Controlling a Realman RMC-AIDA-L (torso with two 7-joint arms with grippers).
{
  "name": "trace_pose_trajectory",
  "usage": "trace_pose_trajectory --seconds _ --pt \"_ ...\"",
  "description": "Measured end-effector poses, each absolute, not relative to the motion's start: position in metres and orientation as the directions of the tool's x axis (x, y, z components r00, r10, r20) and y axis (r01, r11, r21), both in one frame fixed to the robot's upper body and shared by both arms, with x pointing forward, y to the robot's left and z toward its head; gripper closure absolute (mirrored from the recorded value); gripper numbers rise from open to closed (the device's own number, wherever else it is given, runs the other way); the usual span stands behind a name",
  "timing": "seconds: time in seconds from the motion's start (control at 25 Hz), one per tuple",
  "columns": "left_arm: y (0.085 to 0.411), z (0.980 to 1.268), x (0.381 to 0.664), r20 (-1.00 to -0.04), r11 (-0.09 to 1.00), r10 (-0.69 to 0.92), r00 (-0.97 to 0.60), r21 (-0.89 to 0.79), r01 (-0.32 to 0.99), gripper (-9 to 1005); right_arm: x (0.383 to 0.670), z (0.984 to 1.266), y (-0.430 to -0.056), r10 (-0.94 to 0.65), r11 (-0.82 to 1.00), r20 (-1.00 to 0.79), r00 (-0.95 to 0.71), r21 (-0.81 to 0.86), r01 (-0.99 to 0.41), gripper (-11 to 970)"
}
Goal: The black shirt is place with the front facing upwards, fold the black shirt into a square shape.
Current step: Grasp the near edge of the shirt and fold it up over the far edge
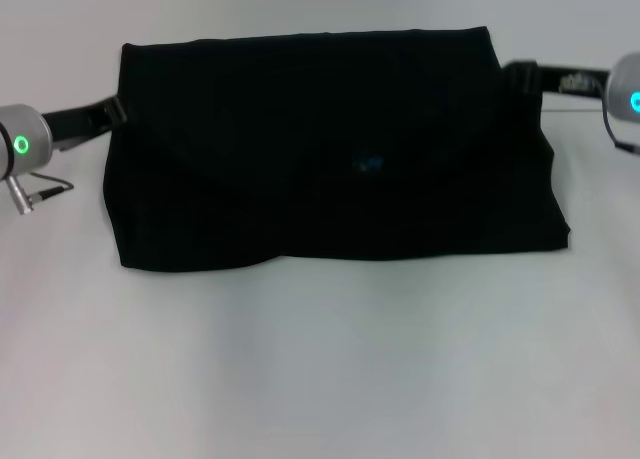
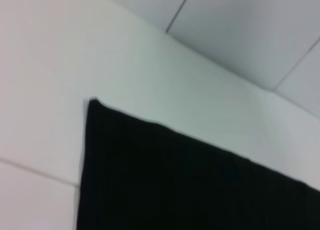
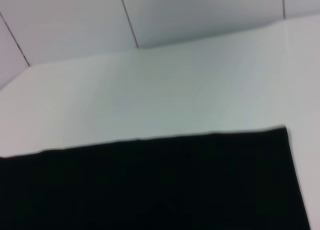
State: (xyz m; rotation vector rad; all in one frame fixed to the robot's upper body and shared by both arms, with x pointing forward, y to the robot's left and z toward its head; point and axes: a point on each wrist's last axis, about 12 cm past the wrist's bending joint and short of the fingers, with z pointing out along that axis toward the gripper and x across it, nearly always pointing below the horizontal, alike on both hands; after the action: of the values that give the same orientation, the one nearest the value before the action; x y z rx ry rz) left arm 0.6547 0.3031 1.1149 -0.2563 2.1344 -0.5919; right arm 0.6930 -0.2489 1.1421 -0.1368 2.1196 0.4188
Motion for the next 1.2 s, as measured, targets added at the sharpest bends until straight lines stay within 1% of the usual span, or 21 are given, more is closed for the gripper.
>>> trace_pose_trajectory --seconds 0.16,0.32,0.6,0.84,0.92,1.04,1.12,1.2 --pt "0.302 1.121 0.657 -0.726 0.866 -0.403 -0.557 -0.500 0.026 917 0.704 1.159 -0.239 0.036 0.935 -0.859 -0.511 0.209 -0.286 824" --pt "0.294 1.123 0.658 -0.747 0.874 -0.400 -0.531 -0.485 0.024 915 0.712 1.169 -0.228 -0.007 0.940 -0.881 -0.473 0.155 -0.304 820" --pt "0.285 1.122 0.661 -0.758 0.885 -0.373 -0.535 -0.464 0.040 912 0.714 1.159 -0.214 -0.089 0.951 -0.886 -0.456 0.060 -0.303 812" --pt "0.283 1.123 0.662 -0.763 0.889 -0.362 -0.535 -0.455 0.049 909 0.715 1.159 -0.213 -0.093 0.955 -0.891 -0.444 0.047 -0.294 806" --pt "0.281 1.124 0.663 -0.773 0.897 -0.337 -0.537 -0.437 0.066 908 0.716 1.159 -0.213 -0.091 0.956 -0.893 -0.441 0.045 -0.289 804" --pt "0.271 1.125 0.668 -0.795 0.918 -0.236 -0.559 -0.371 0.139 907 0.715 1.155 -0.211 -0.115 0.955 -0.887 -0.448 0.025 -0.295 801" --pt "0.265 1.123 0.673 -0.784 0.923 -0.190 -0.590 -0.348 0.166 906 0.714 1.151 -0.209 -0.157 0.951 -0.873 -0.461 -0.007 -0.310 798" --pt "0.263 1.121 0.678 -0.761 0.925 -0.171 -0.626 -0.343 0.165 905 0.714 1.146 -0.208 -0.201 0.945 -0.850 -0.488 -0.036 -0.326 796"
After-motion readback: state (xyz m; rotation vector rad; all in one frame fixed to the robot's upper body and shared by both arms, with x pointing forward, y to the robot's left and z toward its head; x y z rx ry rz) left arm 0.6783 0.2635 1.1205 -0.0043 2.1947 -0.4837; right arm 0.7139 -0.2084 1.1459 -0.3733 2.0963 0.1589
